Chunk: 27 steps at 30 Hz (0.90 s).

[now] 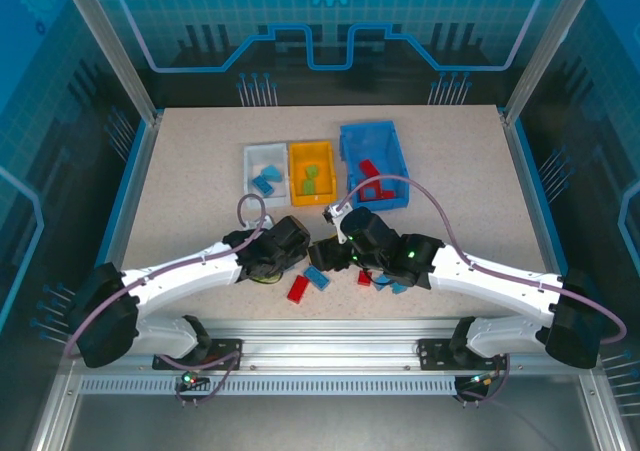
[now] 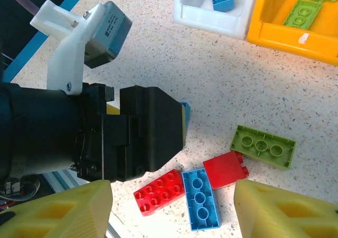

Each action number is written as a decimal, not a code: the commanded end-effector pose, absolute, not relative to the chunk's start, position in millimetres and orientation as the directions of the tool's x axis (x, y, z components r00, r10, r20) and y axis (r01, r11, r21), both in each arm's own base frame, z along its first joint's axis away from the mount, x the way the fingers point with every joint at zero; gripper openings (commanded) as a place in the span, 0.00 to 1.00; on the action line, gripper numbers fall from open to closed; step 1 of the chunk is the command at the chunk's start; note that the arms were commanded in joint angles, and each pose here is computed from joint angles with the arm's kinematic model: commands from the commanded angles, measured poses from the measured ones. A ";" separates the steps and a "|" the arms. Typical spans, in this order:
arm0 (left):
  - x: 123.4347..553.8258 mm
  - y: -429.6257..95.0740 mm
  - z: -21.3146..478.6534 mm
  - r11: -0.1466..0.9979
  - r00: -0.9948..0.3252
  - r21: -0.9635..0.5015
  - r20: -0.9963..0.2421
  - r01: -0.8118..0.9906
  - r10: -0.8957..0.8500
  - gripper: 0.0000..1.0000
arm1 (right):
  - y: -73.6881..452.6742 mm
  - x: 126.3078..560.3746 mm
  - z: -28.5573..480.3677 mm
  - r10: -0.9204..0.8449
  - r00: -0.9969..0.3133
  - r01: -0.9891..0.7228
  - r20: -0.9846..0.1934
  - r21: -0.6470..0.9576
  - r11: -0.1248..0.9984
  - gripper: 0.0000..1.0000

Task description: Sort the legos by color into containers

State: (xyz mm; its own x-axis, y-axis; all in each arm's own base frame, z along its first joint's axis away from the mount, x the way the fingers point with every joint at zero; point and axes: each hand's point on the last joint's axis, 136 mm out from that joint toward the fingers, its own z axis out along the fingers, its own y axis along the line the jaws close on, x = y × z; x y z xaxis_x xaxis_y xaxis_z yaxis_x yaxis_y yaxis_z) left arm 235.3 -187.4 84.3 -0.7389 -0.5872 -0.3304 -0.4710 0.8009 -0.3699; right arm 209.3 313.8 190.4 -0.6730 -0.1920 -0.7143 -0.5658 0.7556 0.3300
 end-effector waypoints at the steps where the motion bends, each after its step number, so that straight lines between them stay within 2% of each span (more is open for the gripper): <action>1: 241.6 -193.4 82.5 0.815 -0.746 -0.360 -0.345 -0.455 -0.569 0.65 | 307.7 212.9 192.4 -0.166 -0.676 -0.546 -0.718 0.337 0.767 0.64; 9: 238.4 -211.4 53.3 0.807 -0.779 -0.345 -0.257 -0.479 -0.572 0.68 | 300.3 214.0 191.3 -0.162 -0.678 -0.532 -0.717 0.327 0.781 0.64; 27: 220.7 -192.6 38.5 0.803 -0.772 -0.308 -0.249 -0.510 -0.585 0.70 | 300.2 216.2 185.8 -0.151 -0.692 -0.517 -0.706 0.339 0.786 0.65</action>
State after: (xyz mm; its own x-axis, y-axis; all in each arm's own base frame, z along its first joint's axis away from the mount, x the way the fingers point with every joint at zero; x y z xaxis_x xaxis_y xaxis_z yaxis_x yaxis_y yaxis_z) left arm 234.4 -203.6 46.6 -0.7705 -0.5817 -0.2607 -0.4883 0.8015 -0.3453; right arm 211.9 301.5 181.7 -0.6906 -0.1901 -0.6978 -0.5349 0.7837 0.3159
